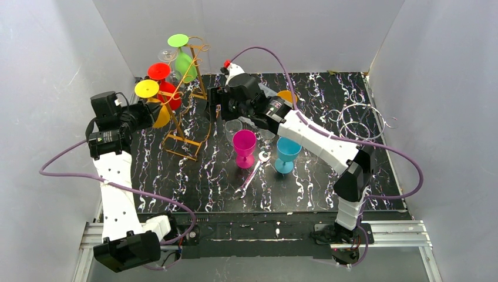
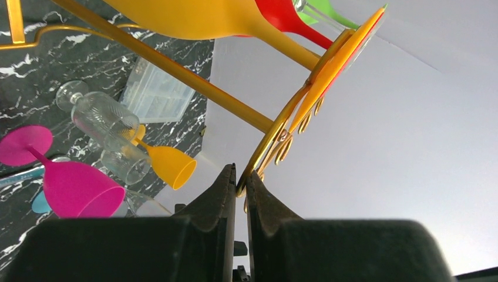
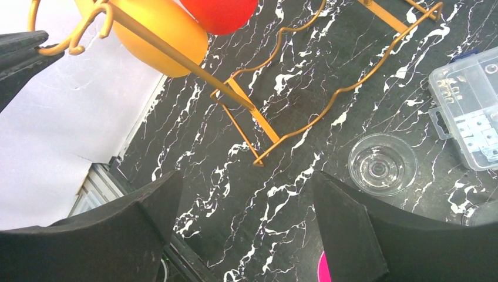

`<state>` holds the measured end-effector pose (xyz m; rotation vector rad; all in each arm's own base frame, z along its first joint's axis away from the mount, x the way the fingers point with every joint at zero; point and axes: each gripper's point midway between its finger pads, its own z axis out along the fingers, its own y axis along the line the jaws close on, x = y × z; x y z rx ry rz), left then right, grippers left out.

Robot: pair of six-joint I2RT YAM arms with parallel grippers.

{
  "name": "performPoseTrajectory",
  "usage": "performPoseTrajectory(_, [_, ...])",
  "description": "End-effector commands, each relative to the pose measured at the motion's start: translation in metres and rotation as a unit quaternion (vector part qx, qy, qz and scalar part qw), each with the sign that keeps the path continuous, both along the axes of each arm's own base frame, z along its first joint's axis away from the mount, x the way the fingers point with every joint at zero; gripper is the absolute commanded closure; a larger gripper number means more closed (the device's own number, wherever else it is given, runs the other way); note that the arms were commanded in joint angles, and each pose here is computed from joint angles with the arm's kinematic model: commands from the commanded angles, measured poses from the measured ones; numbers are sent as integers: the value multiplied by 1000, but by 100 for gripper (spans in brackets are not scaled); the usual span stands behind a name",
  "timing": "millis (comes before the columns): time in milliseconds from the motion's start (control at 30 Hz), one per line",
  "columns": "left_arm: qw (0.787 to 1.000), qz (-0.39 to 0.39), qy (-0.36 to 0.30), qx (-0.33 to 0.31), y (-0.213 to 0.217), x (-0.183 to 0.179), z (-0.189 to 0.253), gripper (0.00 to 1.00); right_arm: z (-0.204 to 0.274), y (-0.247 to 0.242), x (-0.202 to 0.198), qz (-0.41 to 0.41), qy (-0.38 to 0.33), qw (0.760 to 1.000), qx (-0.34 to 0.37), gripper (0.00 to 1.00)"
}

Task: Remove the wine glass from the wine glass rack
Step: Adjust the wine rack at the center of the board.

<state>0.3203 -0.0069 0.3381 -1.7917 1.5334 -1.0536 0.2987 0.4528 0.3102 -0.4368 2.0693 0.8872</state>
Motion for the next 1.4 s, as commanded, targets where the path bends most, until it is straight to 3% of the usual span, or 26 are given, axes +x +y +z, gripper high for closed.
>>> performPoseTrajectory(0, [999,0,17,-42,-11,9,-12,100,32,-15,-2,-15,-31,999,20,11])
performPoseTrajectory(833, [996,-13,12,-84,-62,65,-18,100,32,-36,-1,-40,-42,998,-6,10])
performPoseTrajectory(1067, [995,-32,9,-92,-89,64,-10,100,32,-38,0,-44,-42,998,-8,11])
performPoseTrajectory(1367, [996,-12,18,-89,-82,47,-11,100,34,-35,-1,-43,-37,998,-6,11])
